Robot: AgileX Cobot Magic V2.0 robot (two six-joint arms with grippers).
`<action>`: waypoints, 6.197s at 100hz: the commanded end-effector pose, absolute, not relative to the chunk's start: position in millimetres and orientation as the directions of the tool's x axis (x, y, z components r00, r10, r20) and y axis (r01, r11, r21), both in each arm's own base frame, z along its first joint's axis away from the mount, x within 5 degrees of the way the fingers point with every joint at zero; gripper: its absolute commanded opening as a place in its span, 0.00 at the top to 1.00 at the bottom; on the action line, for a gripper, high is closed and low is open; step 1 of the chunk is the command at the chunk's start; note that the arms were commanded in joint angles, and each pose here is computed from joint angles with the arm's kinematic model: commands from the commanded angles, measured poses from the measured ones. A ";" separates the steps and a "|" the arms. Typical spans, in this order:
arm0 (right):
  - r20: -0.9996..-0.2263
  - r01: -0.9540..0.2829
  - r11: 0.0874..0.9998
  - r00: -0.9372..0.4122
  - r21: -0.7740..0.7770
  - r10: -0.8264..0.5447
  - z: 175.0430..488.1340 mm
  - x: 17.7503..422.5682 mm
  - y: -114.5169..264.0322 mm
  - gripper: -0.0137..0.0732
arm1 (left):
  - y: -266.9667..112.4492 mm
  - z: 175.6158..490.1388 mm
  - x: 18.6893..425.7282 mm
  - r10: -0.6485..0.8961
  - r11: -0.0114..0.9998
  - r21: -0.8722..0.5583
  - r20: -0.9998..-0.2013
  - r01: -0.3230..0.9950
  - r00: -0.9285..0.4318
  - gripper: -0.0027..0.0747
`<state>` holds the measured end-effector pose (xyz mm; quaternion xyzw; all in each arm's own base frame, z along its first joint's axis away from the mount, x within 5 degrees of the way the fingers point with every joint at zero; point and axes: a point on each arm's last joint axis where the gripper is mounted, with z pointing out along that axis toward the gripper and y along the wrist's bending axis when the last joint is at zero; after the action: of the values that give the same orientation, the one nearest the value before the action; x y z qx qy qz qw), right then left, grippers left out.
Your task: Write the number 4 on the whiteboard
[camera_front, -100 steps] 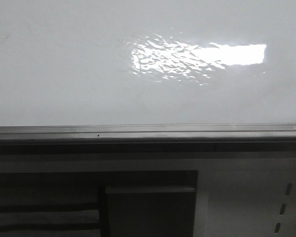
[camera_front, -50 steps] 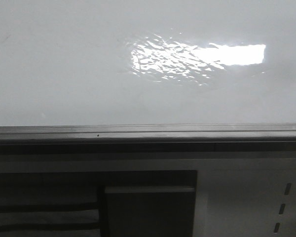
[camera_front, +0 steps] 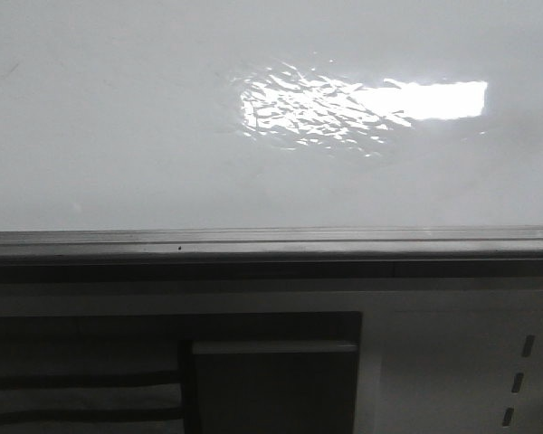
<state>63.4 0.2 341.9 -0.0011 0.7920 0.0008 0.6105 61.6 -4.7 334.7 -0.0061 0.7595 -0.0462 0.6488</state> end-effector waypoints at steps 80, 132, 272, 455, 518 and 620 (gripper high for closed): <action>-0.991 0.003 1.000 -0.133 0.000 0.000 361.7 65.6 -0.2 0.34 | -7.9 343.9 73.2 -0.129 0.987 -0.141 -0.980 0.072 -0.153 0.36; -0.991 0.003 1.000 -0.134 0.000 0.000 361.1 65.8 -0.2 0.34 | -29.8 306.3 159.2 0.082 0.979 -0.004 -0.907 0.204 -0.413 0.40; -0.969 -0.050 0.999 -0.246 0.007 -0.006 371.4 60.9 4.6 0.34 | -45.9 298.9 223.9 0.084 0.975 -0.056 -0.800 0.213 -0.594 0.99; -0.822 -0.975 0.195 -0.026 -0.104 -0.569 380.5 168.3 158.4 0.51 | -218.7 365.4 154.3 0.798 0.063 0.143 -0.602 0.988 0.037 0.99; -0.822 -0.978 0.186 -0.032 -0.091 -0.568 379.9 167.6 159.0 0.90 | -219.0 365.8 154.7 0.796 0.052 0.158 -0.603 0.986 0.054 0.92; -0.865 -0.643 0.750 -0.279 -0.154 -0.417 368.6 121.9 79.4 0.92 | -74.2 365.6 107.7 0.293 0.745 0.069 -0.927 0.663 -0.234 0.45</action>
<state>119.0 78.4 352.9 -0.3559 0.8175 0.1034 0.4410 104.5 -74.1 355.8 0.3522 0.7810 -0.1520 0.4928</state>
